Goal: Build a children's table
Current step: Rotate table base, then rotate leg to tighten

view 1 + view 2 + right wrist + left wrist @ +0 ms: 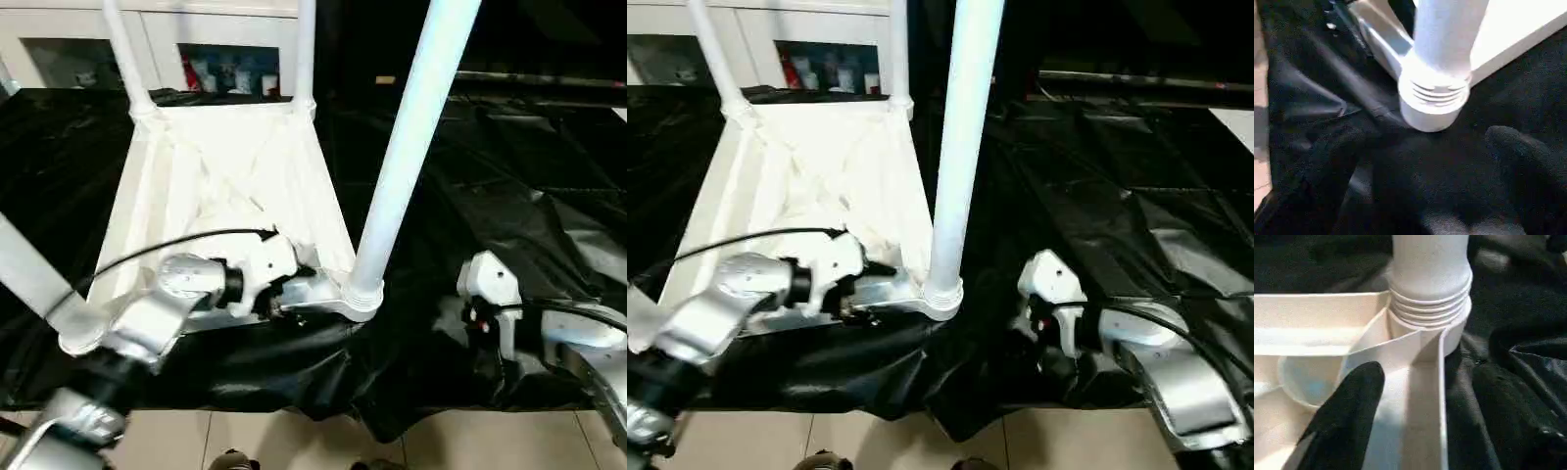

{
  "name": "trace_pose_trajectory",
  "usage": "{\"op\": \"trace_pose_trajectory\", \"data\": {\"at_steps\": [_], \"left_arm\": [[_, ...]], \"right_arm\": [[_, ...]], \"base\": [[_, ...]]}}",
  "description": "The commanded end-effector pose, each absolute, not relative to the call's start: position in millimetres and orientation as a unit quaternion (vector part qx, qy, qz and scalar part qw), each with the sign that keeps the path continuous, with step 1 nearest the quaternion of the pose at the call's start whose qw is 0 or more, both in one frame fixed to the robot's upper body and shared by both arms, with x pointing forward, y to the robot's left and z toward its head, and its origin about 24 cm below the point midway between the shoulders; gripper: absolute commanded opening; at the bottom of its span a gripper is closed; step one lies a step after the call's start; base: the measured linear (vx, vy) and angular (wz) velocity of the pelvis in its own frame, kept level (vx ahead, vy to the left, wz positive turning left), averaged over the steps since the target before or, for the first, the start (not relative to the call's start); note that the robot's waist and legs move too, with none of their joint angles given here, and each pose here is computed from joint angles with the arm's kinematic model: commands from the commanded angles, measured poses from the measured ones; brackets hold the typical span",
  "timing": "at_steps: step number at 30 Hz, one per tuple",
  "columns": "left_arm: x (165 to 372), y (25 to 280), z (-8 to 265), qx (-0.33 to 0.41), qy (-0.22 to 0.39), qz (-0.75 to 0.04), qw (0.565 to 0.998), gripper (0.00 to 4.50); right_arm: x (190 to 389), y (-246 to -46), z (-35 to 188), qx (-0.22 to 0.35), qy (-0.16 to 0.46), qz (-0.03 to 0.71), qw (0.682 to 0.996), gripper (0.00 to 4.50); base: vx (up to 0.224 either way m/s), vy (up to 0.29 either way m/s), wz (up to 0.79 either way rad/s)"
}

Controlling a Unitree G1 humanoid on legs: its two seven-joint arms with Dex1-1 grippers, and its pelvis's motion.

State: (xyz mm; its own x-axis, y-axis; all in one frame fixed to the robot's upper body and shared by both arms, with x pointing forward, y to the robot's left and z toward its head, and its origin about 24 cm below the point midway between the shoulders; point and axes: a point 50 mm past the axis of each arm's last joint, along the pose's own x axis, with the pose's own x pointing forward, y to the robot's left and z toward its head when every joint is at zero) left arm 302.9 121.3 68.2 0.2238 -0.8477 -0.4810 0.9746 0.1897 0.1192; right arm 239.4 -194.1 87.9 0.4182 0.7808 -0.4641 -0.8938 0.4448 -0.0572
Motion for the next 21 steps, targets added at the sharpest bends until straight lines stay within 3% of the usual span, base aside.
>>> {"op": "trace_pose_trajectory", "data": {"at_steps": [1, 21], "left_arm": [[306.4, 123.6, 69.8, 0.219, 0.164, -0.612, 0.742, 3.05], [314.4, 127.7, 64.6, 0.213, 0.189, -0.618, 0.733, 1.61]], "right_arm": [[234.9, -190.1, 89.5, -0.153, 0.194, 0.522, 0.817, 4.50], [229.8, -190.9, 92.6, -0.149, 0.204, 0.522, 0.815, 4.50]], "base": [[0.000, 0.000, 0.00], [0.000, 0.000, 0.00]]}}
